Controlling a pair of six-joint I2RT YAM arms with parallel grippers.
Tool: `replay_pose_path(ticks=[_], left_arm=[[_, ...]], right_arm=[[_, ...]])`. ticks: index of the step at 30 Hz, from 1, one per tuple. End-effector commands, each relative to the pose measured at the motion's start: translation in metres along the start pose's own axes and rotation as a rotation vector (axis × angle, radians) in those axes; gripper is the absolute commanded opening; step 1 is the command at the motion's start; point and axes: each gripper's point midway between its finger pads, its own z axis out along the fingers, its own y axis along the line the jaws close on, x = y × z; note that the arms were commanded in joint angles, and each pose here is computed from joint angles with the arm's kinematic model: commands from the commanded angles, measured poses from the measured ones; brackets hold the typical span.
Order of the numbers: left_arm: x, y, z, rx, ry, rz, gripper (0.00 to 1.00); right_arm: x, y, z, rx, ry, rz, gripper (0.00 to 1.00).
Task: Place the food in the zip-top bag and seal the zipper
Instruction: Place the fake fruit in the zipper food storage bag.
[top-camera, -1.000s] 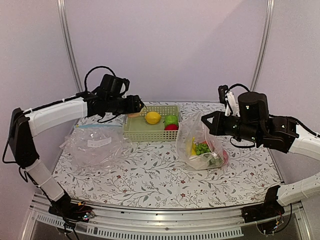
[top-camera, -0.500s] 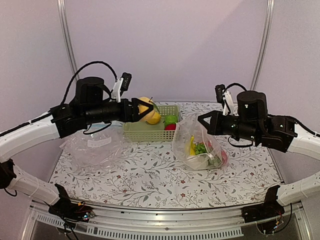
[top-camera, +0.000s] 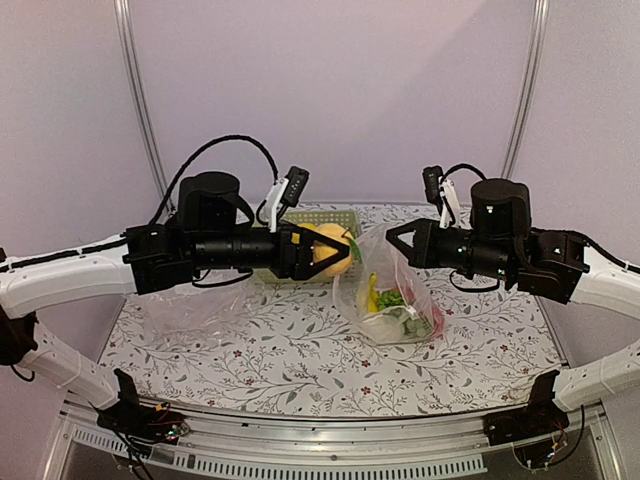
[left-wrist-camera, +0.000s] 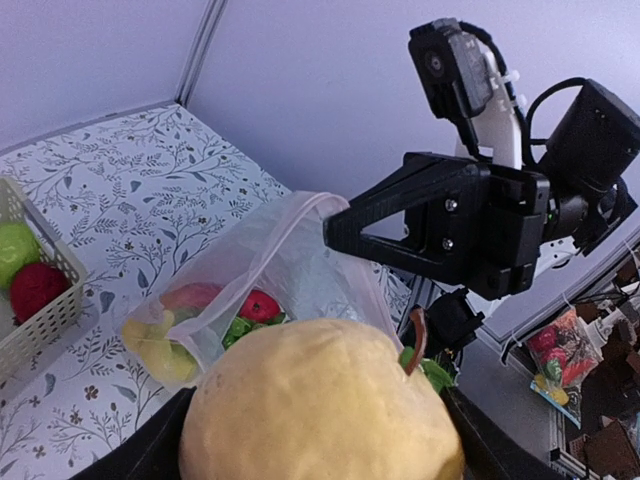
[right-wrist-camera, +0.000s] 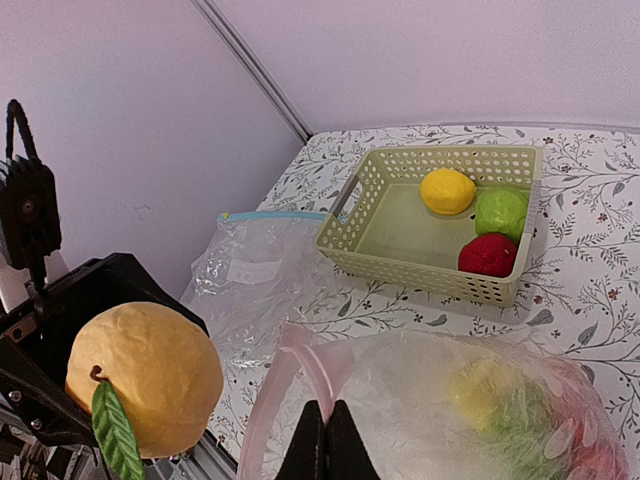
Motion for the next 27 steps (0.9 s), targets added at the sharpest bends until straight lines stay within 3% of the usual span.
replay_pose_path(ticks=[1,14,27], left_arm=[[-0.004,-0.014,0.013,0.043,-0.013,0.003,0.62],[0.019,-0.026,0.058,0.076,0.072,0.005,0.63],[0.051,0.027,0.074,-0.116,0.173,-0.029,0.64]], right_arm=[[-0.015,0.015,-0.004,-0.049,-0.045,0.02,0.0],[-0.014,0.013,-0.001,-0.038,-0.042,0.012,0.0],[-0.016,0.011,-0.008,-0.03,-0.051,0.008,0.0]])
